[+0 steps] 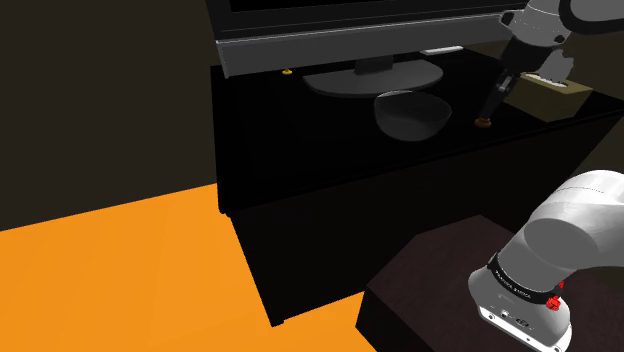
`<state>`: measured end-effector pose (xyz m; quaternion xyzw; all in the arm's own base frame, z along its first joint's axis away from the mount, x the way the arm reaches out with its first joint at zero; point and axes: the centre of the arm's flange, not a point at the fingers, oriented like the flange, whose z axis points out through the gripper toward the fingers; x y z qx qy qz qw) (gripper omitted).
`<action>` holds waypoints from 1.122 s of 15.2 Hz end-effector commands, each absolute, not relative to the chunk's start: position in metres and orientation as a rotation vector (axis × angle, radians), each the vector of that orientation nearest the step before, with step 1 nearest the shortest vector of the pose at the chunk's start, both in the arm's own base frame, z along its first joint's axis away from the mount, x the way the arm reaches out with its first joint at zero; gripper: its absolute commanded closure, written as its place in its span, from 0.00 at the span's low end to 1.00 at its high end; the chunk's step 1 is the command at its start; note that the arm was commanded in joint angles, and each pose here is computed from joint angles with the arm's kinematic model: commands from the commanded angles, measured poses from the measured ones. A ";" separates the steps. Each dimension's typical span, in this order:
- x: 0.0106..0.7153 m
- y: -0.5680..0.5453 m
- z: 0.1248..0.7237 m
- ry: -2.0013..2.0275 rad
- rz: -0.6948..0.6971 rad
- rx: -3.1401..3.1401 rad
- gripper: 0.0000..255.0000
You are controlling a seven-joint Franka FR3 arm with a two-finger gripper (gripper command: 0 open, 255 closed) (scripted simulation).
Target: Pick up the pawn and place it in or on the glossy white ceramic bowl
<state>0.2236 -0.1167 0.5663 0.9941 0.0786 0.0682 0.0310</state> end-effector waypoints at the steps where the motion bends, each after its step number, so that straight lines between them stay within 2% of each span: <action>1: 0.223 -0.117 0.576 0.242 0.210 3.063 1.00; 17: 0.223 -0.117 0.661 0.242 0.210 3.063 1.00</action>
